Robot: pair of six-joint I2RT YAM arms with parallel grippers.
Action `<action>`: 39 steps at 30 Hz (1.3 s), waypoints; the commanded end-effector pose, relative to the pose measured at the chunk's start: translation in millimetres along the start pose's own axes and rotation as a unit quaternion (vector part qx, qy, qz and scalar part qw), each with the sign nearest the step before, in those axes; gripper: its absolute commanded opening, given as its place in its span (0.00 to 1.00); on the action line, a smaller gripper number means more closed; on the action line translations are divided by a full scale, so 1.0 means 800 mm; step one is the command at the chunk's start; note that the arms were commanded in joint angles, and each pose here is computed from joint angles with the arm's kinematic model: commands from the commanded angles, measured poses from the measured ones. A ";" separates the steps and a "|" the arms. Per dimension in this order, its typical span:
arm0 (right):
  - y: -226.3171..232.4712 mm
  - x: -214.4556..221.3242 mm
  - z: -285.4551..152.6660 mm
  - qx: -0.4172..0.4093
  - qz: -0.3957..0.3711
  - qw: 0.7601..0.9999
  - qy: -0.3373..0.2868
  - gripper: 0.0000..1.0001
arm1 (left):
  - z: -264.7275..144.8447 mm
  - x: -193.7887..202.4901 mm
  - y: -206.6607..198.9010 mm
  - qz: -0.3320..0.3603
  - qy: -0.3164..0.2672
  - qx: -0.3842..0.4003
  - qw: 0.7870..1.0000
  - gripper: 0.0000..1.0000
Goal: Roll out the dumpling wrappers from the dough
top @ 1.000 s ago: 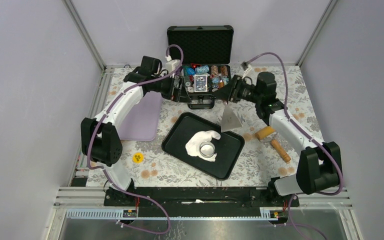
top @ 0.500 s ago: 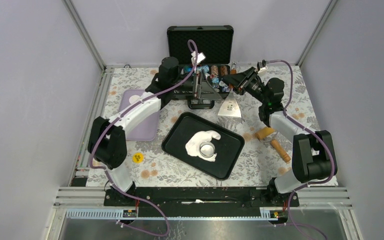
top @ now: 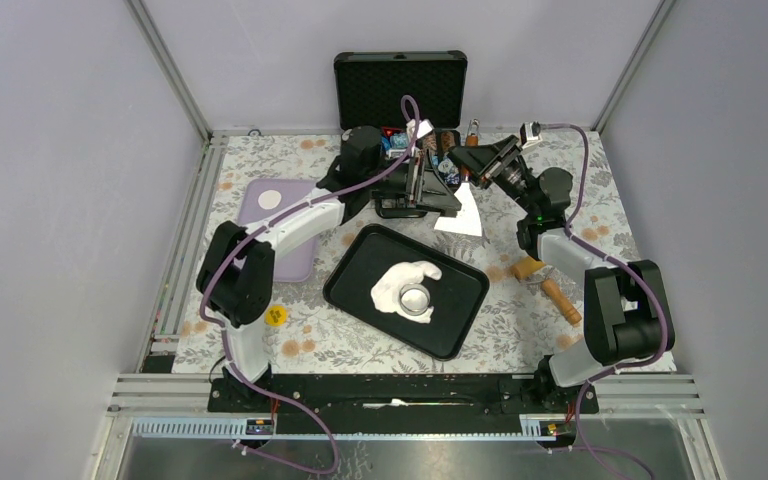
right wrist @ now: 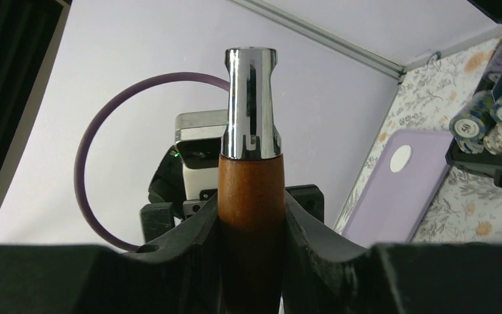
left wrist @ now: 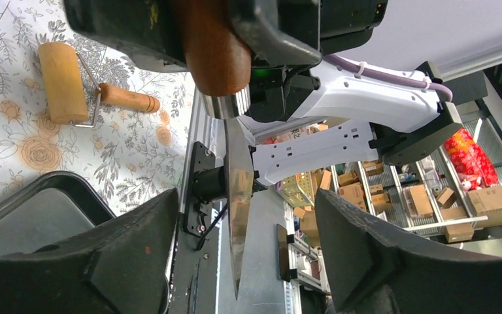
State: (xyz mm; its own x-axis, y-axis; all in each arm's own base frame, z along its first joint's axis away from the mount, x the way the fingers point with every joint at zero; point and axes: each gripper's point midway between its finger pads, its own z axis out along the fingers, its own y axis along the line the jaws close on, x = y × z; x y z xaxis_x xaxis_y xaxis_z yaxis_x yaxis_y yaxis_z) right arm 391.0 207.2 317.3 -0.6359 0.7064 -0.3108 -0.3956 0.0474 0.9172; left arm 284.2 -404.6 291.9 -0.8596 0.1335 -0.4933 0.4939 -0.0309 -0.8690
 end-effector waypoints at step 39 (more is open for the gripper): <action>0.016 0.110 -0.118 -0.023 -0.223 0.839 0.495 0.70 | -0.126 0.153 -0.011 0.150 0.321 -0.091 0.931 0.00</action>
State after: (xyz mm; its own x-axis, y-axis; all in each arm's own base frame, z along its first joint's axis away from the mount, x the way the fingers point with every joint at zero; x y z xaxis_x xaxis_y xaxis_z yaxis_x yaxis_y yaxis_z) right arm 287.8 205.2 276.7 -0.6253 -0.2749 -0.7304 -0.7801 0.1967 0.5939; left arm 202.6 -287.7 218.7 -0.5253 0.7158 -0.4601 0.7443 0.1244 -0.6562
